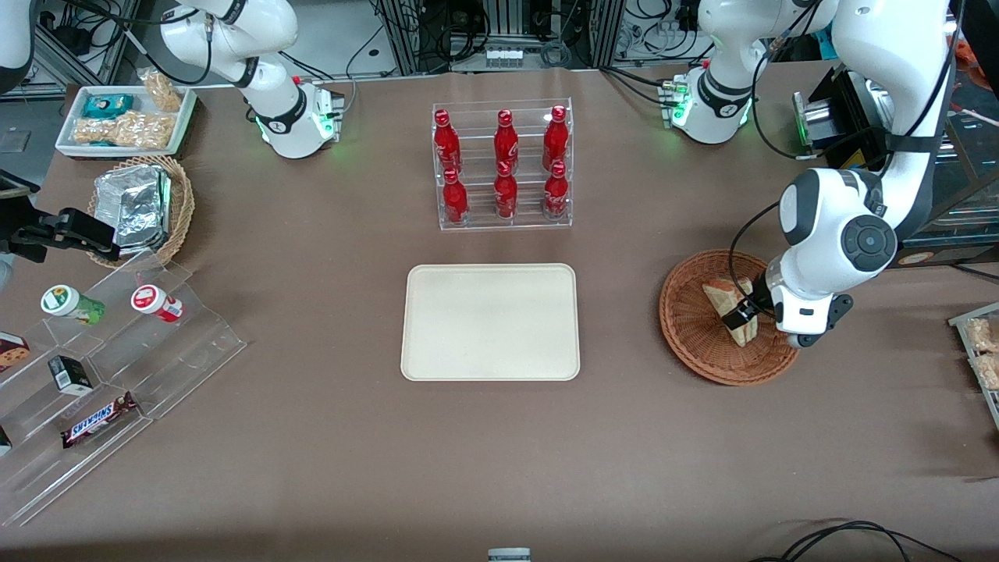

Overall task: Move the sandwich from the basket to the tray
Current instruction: 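Close the left gripper on the sandwich and lift it, then carry the sandwich with the left gripper over the cream tray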

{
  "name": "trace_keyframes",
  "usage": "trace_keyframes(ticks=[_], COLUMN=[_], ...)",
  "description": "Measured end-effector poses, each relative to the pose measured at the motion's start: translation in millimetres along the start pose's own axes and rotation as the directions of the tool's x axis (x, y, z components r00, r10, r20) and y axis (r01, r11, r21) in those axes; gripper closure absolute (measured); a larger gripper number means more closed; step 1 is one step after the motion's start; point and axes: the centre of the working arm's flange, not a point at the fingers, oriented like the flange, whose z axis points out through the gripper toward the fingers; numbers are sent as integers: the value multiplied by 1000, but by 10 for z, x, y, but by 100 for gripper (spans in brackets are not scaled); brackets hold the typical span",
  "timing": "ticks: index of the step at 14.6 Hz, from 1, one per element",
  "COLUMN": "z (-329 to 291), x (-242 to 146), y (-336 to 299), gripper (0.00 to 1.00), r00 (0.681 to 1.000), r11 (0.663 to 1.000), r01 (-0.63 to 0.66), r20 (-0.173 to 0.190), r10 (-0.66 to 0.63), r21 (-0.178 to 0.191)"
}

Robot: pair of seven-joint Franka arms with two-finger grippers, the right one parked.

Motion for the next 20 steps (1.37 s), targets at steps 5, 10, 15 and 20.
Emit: trace_keyframes(ticks=[5,10,15,20], z=[462,384,-217,-970], x=[-29,48,84,-987], y=[-40,-24,101,1341], gripper=[0,48,81,85], r00=[998,998,990,918], r11=[998,998,990,918], r01=[-16,-15,-128,-396], r20=[59,60,65,12], r10=[12,11,123,395], r21=[65,66,66,31])
